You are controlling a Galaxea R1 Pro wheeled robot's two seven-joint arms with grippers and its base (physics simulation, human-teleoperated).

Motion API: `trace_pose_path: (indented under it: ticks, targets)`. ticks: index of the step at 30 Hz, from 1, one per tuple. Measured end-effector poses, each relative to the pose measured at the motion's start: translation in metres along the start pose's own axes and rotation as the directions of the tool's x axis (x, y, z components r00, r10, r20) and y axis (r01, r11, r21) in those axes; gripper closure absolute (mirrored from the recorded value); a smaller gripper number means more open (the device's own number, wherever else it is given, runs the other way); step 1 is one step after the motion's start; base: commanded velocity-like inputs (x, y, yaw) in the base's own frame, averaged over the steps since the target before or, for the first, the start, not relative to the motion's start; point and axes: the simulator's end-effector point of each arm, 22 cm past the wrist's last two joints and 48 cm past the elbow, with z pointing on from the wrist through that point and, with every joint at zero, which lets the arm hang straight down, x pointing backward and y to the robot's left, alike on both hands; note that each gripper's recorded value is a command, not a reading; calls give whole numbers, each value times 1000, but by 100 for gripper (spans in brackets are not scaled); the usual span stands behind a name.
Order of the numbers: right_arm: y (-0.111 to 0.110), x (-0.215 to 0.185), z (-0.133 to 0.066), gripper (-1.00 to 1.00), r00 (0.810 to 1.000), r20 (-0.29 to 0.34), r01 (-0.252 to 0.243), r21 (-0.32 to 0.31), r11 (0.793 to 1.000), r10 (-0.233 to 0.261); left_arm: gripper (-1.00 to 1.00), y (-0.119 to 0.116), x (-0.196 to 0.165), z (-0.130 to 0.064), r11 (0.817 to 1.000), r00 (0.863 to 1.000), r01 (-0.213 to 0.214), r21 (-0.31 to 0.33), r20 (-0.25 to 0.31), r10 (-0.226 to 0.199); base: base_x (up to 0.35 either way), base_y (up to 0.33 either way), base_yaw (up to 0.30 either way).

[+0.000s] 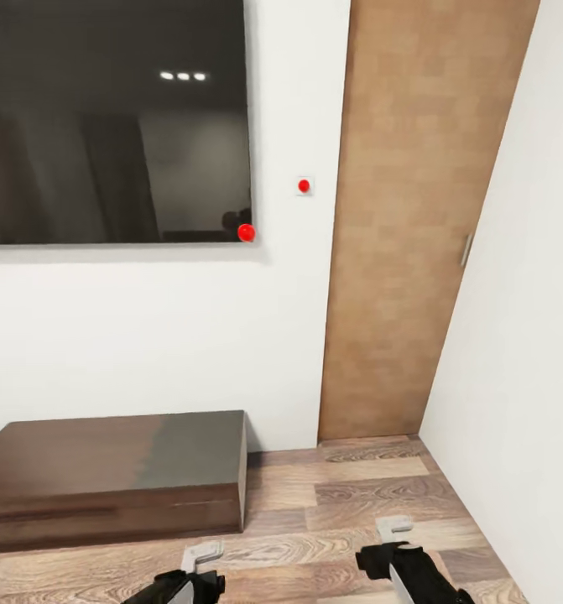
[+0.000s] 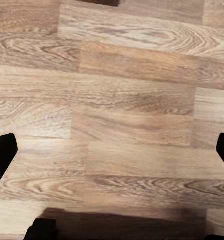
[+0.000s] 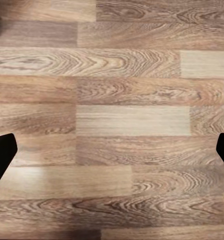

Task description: In the bedroom, move the book from the bed onto either nightstand, and place the two sandals side by side next to the bed.

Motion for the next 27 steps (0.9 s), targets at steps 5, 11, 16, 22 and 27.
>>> trace_pose_path:
  ticks: [5, 11, 16, 22, 27]
  targets:
    - [-3, -37, -14, -100, 999, 35, 7, 9, 1000, -8, -100, -22, -39, -10, 1000, 999, 1, -7, 52, 0, 0, 0, 294]
    - [15, -100, -47, -100, 985, 145, 95, 7, 995, -95, -100, -13, -79, -67, 998, 974, 56, -2, 218, -54, 0, 0, 295]
    - [20, -122, -61, -100, 974, 201, 107, 6, 994, -106, -100, -12, -75, -84, 993, 964, 109, 38, 239, -115, 0, 0, 295]
    - [22, -142, -80, -100, 959, 262, 111, 10, 994, -110, -100, -16, -71, -92, 982, 955, 169, 87, 232, -185, 0, 0, 295]
    - [26, -148, -90, -100, 956, 273, 114, 7, 993, -112, -100, -16, -70, -94, 977, 951, 190, 100, 229, -208, 0, 0, 295]
